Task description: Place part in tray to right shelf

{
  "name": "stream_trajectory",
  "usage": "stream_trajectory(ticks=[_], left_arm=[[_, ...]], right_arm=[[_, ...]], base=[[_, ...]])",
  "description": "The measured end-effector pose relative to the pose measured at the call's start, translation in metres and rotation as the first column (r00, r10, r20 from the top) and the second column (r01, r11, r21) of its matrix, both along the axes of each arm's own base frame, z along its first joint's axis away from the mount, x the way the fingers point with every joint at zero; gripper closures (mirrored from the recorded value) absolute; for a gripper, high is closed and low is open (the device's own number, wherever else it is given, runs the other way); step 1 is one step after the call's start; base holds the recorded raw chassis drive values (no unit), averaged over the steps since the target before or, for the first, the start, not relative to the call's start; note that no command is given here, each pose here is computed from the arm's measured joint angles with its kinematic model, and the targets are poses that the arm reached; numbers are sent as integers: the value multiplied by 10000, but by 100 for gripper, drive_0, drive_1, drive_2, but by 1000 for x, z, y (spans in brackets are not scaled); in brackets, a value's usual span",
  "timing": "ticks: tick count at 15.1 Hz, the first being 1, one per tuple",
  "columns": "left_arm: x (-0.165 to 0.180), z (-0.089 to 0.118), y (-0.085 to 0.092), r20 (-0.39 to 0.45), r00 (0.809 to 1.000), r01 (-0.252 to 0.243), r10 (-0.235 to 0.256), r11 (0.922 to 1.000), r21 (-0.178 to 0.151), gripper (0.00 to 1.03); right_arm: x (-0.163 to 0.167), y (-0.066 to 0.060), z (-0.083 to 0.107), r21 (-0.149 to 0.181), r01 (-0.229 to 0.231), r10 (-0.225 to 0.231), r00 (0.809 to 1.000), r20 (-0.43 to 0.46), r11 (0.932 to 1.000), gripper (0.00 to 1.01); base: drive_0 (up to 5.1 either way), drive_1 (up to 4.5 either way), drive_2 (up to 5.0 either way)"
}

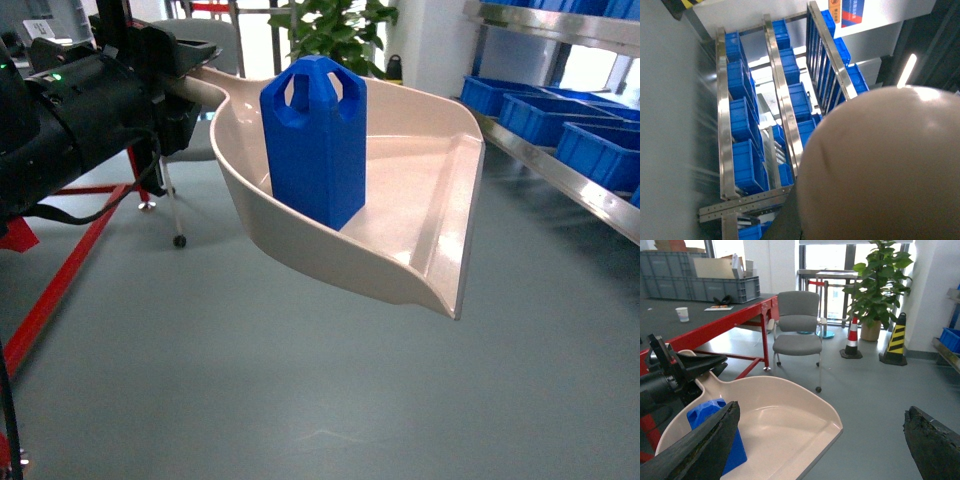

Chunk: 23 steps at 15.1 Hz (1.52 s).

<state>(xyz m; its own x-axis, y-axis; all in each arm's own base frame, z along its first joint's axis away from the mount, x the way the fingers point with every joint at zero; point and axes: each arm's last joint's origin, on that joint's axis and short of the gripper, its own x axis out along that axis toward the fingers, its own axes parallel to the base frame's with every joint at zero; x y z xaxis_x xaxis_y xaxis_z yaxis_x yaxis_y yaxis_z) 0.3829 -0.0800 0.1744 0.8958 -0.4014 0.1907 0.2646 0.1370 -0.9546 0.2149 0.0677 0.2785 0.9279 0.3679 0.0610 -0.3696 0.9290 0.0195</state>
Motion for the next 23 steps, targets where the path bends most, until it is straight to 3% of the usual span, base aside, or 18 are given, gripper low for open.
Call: stream_trajectory(ticks=[23], left_arm=[[0, 0, -1, 4, 10000, 34, -34, 10000, 1, 90]], right_arm=[[0, 0, 0, 0, -4, 4, 10000, 0, 10000, 3]], base=[[-161, -161, -161]])
